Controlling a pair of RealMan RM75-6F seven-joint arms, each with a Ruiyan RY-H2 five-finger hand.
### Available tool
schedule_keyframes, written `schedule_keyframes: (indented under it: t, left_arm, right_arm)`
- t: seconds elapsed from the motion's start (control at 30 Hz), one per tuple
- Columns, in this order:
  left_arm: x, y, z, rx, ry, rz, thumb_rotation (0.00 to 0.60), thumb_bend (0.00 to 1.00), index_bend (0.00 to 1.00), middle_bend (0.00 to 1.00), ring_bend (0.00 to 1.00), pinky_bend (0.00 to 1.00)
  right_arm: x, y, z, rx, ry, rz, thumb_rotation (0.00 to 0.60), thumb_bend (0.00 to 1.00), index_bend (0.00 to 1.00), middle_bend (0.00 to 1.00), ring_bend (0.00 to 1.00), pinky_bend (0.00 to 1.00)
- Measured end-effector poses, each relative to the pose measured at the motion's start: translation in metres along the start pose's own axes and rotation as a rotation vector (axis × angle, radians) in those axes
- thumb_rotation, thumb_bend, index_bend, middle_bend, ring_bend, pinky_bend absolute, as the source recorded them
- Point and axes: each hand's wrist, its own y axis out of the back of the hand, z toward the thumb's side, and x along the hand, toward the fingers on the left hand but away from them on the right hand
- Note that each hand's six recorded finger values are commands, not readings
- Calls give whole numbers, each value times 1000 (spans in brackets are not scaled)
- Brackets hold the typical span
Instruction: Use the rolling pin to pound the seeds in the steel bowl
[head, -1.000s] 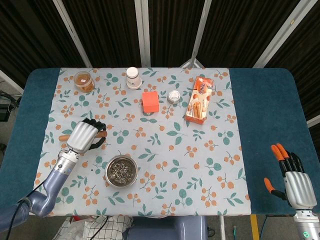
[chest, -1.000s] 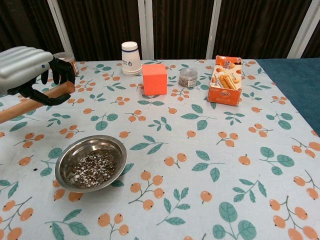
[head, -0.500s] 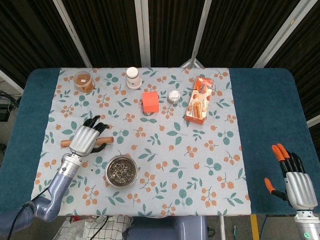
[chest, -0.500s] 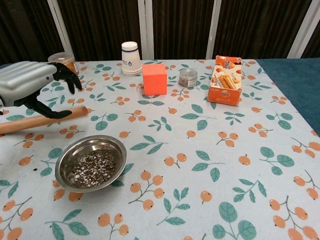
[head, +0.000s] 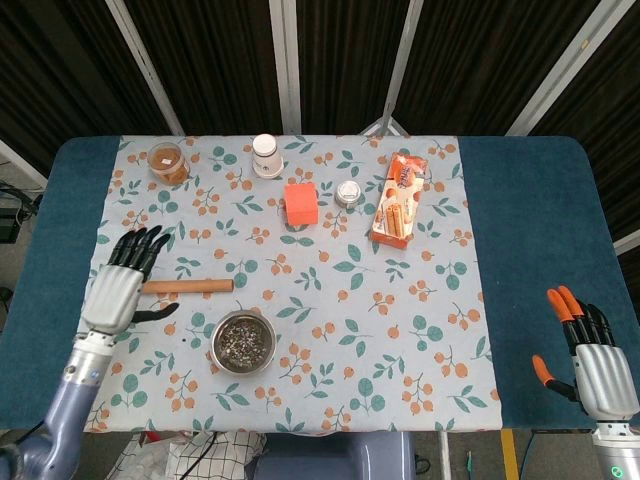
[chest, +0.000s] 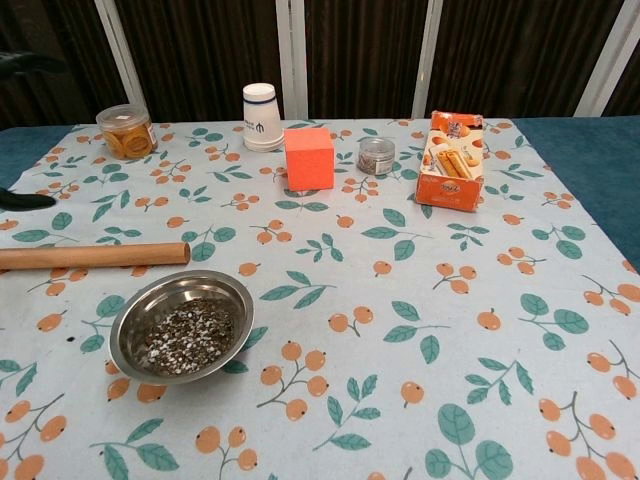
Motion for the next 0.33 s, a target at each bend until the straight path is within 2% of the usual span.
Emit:
schedule_keyframes:
  t: [0.1, 0.23, 0.33]
  left_arm:
    - [-40, 16, -16, -16, 50, -5, 600, 88, 0, 0, 0, 0]
    - [-79, 20, -31, -17, 123, -47, 600, 88, 0, 0, 0, 0]
    - [-90, 27, -40, 30, 145, -29, 600, 88, 0, 0, 0, 0]
  right_arm:
    - [-1, -1, 2, 21, 9, -3, 600, 367, 0, 0, 0, 0]
    - [-2, 0, 4, 37, 18, -13, 600, 367, 0, 0, 0, 0]
    - [-2, 0, 4, 62, 22, -22, 600, 367, 0, 0, 0, 0]
